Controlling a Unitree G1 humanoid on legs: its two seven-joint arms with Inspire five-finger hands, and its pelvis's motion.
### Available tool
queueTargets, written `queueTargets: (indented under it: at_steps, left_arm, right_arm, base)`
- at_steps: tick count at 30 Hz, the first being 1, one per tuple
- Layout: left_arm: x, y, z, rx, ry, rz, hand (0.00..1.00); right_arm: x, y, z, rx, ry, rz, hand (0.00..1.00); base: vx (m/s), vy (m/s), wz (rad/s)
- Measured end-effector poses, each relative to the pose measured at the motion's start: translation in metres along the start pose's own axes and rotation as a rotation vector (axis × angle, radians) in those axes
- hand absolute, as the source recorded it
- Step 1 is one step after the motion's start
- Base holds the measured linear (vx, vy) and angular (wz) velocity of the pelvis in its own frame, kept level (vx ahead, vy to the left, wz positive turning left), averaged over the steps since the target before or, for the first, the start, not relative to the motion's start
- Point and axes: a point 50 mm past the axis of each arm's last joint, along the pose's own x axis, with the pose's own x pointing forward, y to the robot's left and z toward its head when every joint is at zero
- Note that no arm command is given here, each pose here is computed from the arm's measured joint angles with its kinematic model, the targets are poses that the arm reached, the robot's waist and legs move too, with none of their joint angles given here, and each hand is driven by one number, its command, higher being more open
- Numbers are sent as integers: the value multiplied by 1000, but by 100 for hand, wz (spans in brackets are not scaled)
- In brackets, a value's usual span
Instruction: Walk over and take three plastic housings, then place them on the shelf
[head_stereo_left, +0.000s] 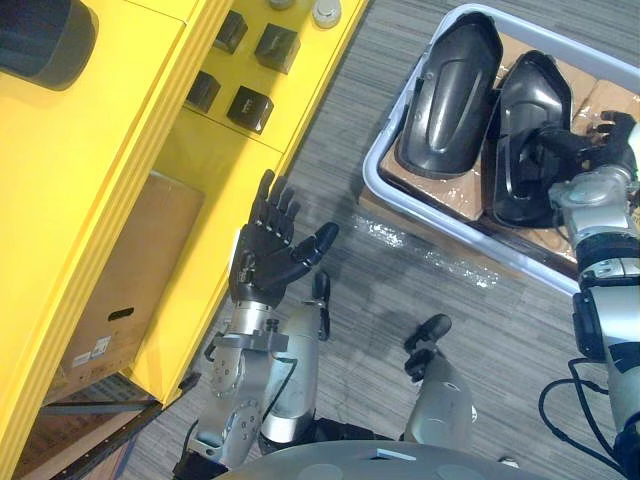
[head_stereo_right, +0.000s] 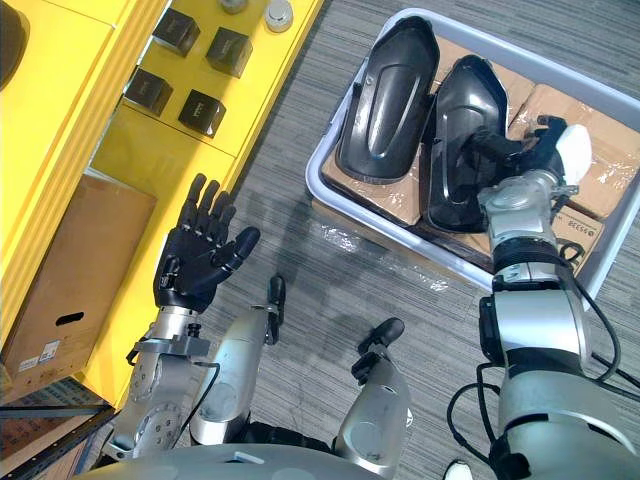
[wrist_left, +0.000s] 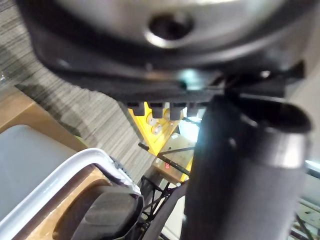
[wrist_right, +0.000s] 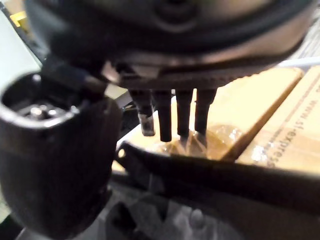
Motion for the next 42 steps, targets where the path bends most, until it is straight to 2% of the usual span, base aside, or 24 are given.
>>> queueTargets:
  at_steps: [5, 7, 13, 19, 27, 35, 42]
  left_arm:
    - [0, -1, -1, -2, 2, -1, 100]
    - [0, 0, 0, -3, -1, 3, 100]
    - [-1, 2, 1, -9, -11, 37, 100]
    - [-4, 10, 26, -22, -109, 70, 100]
    - [-7, 14, 32, 1, -117, 37, 100]
    - [-7, 19, 33, 26, -70, 59, 100]
    - [-17, 27, 26, 76, 28, 66, 100]
  right_arm:
    - [2, -3, -5, -37, 45, 5, 0]
    - [-1, 3, -21, -82, 89, 46, 0]
    - [-10, 16, -31, -80, 69, 73, 0]
    - [-38, 48, -53, -118, 22, 104, 0]
    - [-80, 85, -83, -104, 69, 126, 0]
    - [-91, 66, -80, -189, -86, -4, 0]
    - [-90, 52, -88, -223, -106, -93, 0]
  base:
    - [-28, -15, -4]
    - [12, 0, -10]
    - [17, -1, -8]
    - [40, -40, -2]
    - [30, -41, -5]
    - [16, -23, -14]
    - [-11, -15, -6]
